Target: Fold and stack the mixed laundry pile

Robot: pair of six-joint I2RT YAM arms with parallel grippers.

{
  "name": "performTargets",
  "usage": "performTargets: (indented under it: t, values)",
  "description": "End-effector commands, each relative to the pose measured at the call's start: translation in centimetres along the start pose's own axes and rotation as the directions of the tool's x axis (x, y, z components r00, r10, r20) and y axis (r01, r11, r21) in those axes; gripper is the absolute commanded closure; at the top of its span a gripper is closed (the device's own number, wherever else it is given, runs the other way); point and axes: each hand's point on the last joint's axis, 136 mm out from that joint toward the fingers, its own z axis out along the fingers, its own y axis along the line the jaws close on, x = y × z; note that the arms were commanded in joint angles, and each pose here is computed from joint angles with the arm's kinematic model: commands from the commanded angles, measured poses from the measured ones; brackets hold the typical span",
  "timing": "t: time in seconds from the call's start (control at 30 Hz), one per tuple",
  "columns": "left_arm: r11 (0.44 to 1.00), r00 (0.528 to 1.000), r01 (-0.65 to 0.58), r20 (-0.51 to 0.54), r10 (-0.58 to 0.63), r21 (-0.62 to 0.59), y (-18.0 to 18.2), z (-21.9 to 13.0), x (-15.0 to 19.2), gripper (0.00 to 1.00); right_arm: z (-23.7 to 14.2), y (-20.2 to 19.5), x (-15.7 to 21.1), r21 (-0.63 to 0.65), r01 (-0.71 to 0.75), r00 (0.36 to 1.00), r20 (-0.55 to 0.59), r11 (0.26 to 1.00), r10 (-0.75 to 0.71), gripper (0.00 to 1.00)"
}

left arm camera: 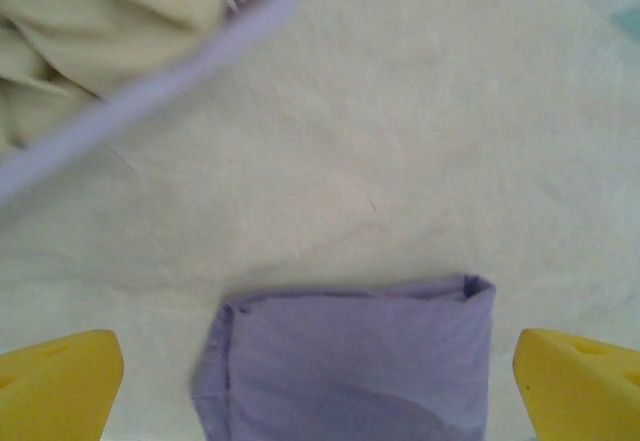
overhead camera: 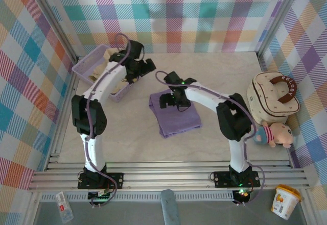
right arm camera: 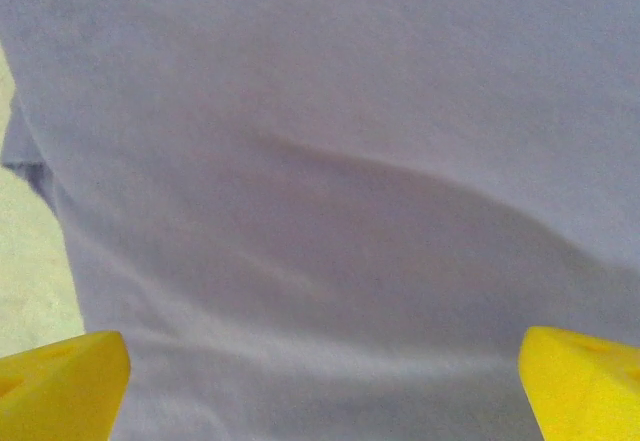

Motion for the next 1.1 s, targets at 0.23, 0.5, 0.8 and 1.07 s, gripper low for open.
performTargets:
  t: [0.23, 0.5, 0.8, 1.07]
  values:
    - [0.992, 0.996, 0.089, 0.011, -0.089, -0.092, 5.5, -0.9, -2.6, 0.00, 5.4, -10.6, 1.6, 0.466, -0.037, 0.982, -0.149, 0.884, 0.119, 0.00]
    - [0.988, 0.994, 0.110, 0.016, -0.109, -0.106, 6.1, 0.0, -4.1, 0.00, 4.3, -20.8, -2.7, 0.440, -0.203, 0.960, -0.084, 0.874, 0.266, 0.03]
    - [0.984, 0.993, 0.120, 0.038, -0.116, -0.130, 7.3, 0.1, -5.9, 0.00, 4.7, -26.3, -9.0, 0.323, -0.332, 0.924, -0.075, 0.886, 0.374, 0.00]
    - [0.969, 0.988, 0.154, 0.033, -0.151, -0.193, 9.9, 2.6, -7.0, 0.00, 4.2, -33.1, -12.1, 0.382, -0.303, 0.944, -0.001, 0.873, 0.329, 0.00]
